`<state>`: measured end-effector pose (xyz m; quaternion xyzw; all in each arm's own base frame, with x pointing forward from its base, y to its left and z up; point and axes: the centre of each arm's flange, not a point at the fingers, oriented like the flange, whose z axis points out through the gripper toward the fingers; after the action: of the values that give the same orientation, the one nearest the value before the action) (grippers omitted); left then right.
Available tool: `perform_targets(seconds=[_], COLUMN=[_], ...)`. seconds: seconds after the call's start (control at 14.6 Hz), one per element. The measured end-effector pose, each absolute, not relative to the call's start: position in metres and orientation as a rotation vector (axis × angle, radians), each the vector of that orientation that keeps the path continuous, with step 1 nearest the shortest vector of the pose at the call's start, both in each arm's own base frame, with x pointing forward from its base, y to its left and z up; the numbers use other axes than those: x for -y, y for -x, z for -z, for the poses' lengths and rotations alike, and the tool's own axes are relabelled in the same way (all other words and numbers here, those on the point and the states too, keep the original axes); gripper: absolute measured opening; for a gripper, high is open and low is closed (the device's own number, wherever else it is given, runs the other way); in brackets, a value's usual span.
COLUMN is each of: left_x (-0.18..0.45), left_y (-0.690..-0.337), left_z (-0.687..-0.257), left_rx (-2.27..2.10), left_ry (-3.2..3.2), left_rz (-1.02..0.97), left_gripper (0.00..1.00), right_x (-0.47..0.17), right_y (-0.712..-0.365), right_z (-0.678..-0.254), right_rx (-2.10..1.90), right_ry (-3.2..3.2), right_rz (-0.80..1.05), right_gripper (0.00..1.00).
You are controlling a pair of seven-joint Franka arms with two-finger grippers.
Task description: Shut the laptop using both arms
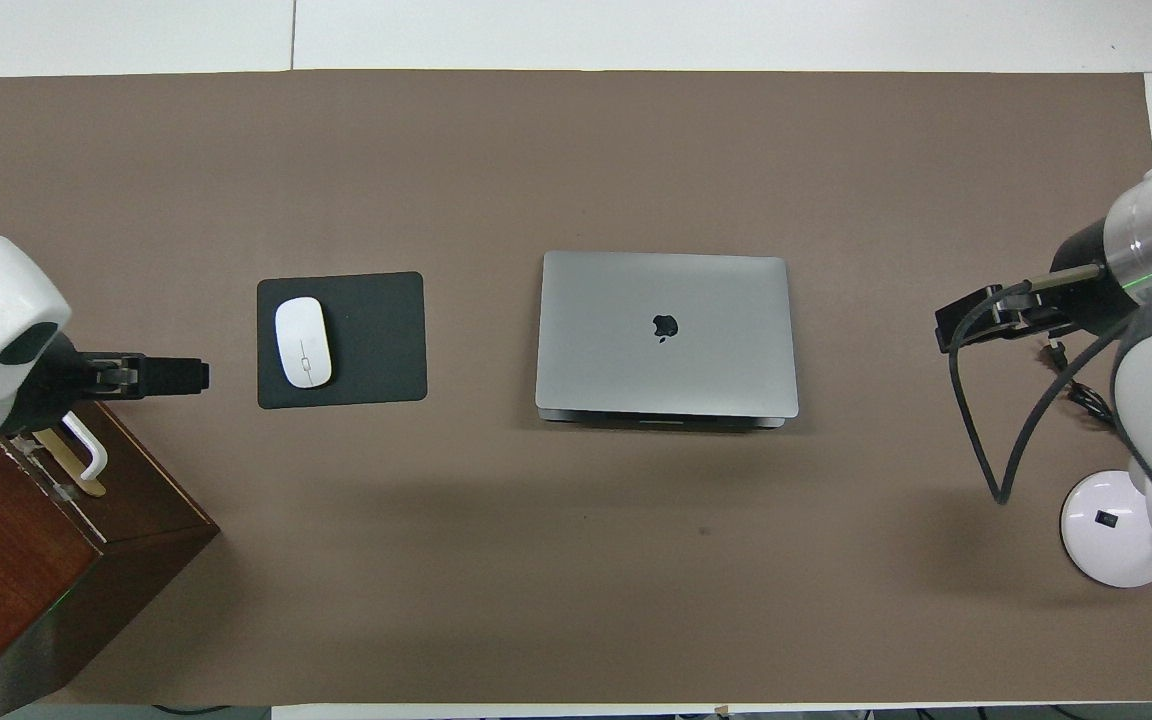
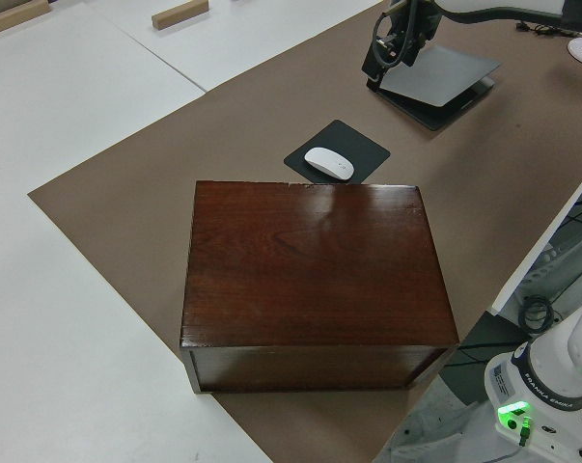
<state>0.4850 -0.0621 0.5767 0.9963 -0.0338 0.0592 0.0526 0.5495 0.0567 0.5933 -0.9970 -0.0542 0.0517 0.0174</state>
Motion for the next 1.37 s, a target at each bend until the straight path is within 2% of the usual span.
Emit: perform_targets(seconds=[0.34,0.69,1.1,1.37], left_x=[0.005,0.002,0.007,0.007], left_y=[-0.489,-0.500,-0.514,-0.515], left_z=[-0.612,-0.662,-0.647,-0.639], left_rx=[-0.102,-0.158,-0.158,-0.159], left_ry=[-3.083,-3.101,-3.110,-3.110], left_rz=[-0.211,-0.069,0.130,0.183], left_gripper=[1.00,1.00,1.00,1.00], right_x=[-0.050,-0.039,-0.004,0.024], right_y=[-0.551,-0.554,-0.556,-0.557], right_z=[-0.594,-0.601,-0.608,-0.606], right_rx=[0.162,0.130,0.029,-0.050], right_ry=[3.130,3.132,3.134,3.132], right_rz=[-0.145,-0.122,-0.113,-0.117], right_gripper=[1.00,1.00,1.00,1.00])
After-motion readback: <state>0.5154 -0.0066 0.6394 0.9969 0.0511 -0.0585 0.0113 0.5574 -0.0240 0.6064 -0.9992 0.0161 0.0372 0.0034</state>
